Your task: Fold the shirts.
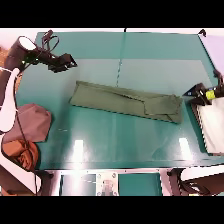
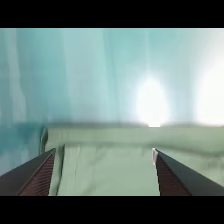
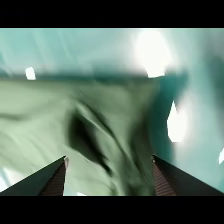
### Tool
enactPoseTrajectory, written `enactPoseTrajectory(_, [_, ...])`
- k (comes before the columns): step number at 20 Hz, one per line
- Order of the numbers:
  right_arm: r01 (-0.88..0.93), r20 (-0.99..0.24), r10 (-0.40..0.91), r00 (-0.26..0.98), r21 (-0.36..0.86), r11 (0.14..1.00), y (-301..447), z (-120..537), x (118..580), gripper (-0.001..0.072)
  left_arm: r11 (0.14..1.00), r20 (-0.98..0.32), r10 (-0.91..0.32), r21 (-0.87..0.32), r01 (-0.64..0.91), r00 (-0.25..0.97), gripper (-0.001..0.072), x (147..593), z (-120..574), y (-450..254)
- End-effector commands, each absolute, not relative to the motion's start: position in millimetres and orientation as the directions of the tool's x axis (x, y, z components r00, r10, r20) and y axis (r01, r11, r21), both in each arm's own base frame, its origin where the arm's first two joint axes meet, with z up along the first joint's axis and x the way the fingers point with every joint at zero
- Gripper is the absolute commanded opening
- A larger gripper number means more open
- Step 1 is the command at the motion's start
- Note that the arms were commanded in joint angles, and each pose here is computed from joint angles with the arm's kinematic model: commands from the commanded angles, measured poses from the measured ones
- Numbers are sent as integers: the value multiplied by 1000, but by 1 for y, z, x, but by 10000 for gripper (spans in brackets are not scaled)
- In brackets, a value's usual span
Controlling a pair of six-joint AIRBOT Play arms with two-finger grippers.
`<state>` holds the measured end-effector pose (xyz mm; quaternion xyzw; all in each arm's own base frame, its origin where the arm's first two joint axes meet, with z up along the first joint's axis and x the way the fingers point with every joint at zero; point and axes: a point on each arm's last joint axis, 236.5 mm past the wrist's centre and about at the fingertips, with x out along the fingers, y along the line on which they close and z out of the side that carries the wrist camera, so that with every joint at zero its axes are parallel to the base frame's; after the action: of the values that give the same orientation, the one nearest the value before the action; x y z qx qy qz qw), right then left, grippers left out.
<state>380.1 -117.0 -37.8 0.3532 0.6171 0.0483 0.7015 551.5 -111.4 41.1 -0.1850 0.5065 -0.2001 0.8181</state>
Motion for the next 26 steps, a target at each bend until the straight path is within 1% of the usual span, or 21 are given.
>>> enactPoseTrajectory(1, [357, -803, 572, 170, 591, 724, -105, -73, 343, 602, 841, -785, -539, -525, 135, 305, 706, 527, 42, -105])
enactPoseTrajectory(3, [307, -746, 633, 208, 664, 682, -86, -80, 346, 611, 840, -784, -540, -525, 138, 305, 706, 527, 42, -108])
enactPoseTrajectory(4, [284, -717, 660, 225, 696, 659, -79, -80, 350, 654, 840, -783, -540, -524, 138, 309, 705, 528, 43, -107])
enactPoseTrajectory(5, [280, -696, 677, 240, 717, 638, -76, -81, 355, 654, 841, -782, -538, -524, 138, 314, 706, 529, 43, -107])
enactPoseTrajectory(7, [297, -688, 679, 254, 724, 623, -76, -90, 361, 654, 841, -782, -539, -524, 138, 314, 706, 529, 43, -107])
enactPoseTrajectory(12, [317, -715, 649, 261, 698, 642, -76, -116, 375, 652, 838, -779, -543, -529, 138, 312, 697, 529, 43, -108])
enactPoseTrajectory(13, [305, -721, 642, 261, 692, 654, -74, -117, 380, 563, 829, -772, -555, -541, 141, 309, 444, 528, 45, -111])
enactPoseTrajectory(14, [283, -726, 637, 260, 688, 669, -70, -116, 385, 330, 818, -760, -573, -557, 147, 309, 182, 528, 47, -115])
enactPoseTrajectory(15, [256, -731, 633, 257, 683, 684, -68, -113, 390, 143, 804, -745, -591, -575, 152, 309, 77, 528, 50, -120])
enactPoseTrajectory(16, [233, -734, 630, 254, 679, 697, -66, -109, 394, 29, 790, -731, -610, -592, 161, 306, 53, 528, 54, -129])
enactPoseTrajectory(18, [189, -739, 616, 272, 669, 719, -69, -95, 410, 25, 782, -731, -622, -592, 192, 280, 52, 522, 53, -151])
enactPoseTrajectory(21, [134, -730, 619, 289, 671, 729, -73, -59, 430, 25, 762, -725, -645, -588, 271, 241, 52, 512, 46, -211])
enactPoseTrajectory(24, [85, -708, 667, 234, 698, 711, -62, -11, 431, 25, 733, -700, -671, -579, 357, 242, 52, 500, 24, -301])
enactPoseTrajectory(26, [54, -706, 676, 210, 699, 713, -52, 25, 429, 25, 708, -679, -692, -572, 415, 245, 52, 486, 1, -369])
